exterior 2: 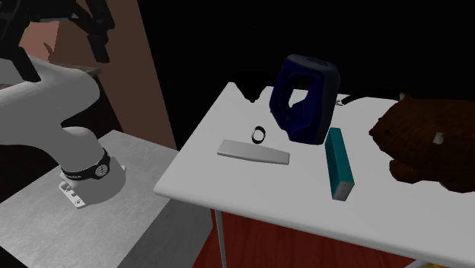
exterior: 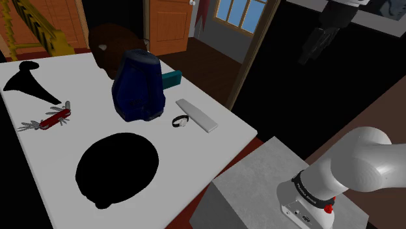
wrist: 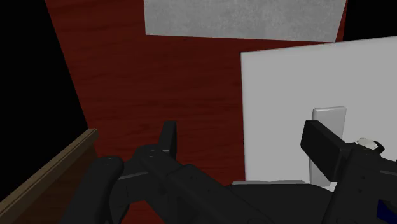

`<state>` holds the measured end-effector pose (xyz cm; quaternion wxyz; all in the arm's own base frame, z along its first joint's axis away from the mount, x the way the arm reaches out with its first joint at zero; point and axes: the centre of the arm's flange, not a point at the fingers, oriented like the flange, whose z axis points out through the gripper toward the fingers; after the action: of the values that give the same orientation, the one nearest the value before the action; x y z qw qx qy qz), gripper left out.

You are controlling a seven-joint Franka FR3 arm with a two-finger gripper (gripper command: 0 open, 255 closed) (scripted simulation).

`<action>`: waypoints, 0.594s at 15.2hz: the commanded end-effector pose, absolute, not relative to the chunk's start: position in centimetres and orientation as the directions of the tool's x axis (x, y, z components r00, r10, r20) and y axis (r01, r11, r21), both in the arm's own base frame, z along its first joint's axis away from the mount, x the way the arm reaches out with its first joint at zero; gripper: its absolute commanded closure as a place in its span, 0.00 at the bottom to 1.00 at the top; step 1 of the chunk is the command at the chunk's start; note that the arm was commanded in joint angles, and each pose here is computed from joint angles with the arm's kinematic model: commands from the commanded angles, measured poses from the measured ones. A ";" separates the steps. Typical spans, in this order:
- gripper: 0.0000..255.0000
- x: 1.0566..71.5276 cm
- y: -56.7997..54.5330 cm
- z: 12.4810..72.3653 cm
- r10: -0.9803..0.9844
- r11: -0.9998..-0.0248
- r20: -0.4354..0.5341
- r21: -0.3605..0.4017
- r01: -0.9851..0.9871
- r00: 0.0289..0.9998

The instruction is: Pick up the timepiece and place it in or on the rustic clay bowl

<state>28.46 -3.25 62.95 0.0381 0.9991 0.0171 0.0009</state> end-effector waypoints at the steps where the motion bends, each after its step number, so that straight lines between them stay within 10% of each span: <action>1: 0.00 28.5 -3.3 63.0 0.034 -0.997 0.000 0.076 0.034 0.999; 9: 0.00 34.6 2.3 56.9 0.114 -0.993 -0.036 0.008 0.115 0.993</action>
<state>34.00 1.63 57.68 0.0097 0.9985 0.0524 -0.0156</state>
